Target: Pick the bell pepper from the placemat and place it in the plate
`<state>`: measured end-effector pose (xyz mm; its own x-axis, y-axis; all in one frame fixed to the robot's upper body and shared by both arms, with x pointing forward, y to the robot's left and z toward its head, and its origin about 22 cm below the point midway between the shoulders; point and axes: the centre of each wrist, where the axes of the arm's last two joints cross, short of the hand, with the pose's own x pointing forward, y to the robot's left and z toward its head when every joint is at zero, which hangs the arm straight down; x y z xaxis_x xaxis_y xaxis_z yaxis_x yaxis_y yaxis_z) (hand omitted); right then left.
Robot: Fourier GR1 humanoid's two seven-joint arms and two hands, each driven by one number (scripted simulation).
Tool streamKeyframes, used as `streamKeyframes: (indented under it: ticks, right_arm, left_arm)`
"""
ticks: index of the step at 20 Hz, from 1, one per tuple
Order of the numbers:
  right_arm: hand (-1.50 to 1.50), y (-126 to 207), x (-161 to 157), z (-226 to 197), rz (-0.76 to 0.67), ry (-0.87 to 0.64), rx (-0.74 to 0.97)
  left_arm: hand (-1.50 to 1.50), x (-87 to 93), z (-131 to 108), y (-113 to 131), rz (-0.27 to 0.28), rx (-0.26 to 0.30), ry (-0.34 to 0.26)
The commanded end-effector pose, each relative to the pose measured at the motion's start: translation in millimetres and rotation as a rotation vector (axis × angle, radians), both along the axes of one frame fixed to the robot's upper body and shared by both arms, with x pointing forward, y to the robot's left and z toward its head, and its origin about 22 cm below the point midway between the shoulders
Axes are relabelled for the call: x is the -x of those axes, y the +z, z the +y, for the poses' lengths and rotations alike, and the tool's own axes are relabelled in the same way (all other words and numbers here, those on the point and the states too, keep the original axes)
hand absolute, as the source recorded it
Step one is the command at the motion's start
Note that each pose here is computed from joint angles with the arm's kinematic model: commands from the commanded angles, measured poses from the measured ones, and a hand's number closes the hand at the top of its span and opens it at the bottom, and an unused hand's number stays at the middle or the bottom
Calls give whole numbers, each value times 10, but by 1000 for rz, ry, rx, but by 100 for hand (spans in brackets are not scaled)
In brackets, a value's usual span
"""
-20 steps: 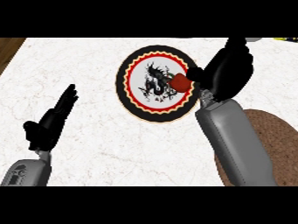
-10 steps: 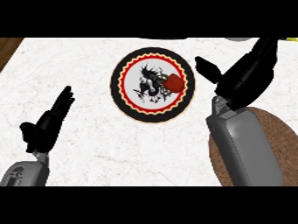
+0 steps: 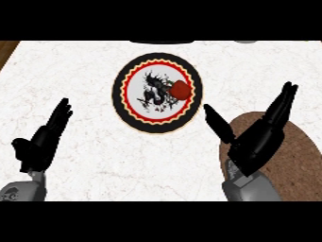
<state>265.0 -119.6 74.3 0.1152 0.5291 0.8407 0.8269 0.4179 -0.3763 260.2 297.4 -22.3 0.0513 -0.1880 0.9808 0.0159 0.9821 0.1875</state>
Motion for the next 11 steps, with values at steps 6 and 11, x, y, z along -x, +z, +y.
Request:
streamKeyframes:
  ticks: [6,11]
  right_arm:
    - [-150,-490,799,159,21,4,-224]
    - [-150,-643,1117,169,-5,4,-205]
  left_arm:
    - [0,180,68,-51,4,-9,22]
    - [0,129,183,-67,-8,-1,32]
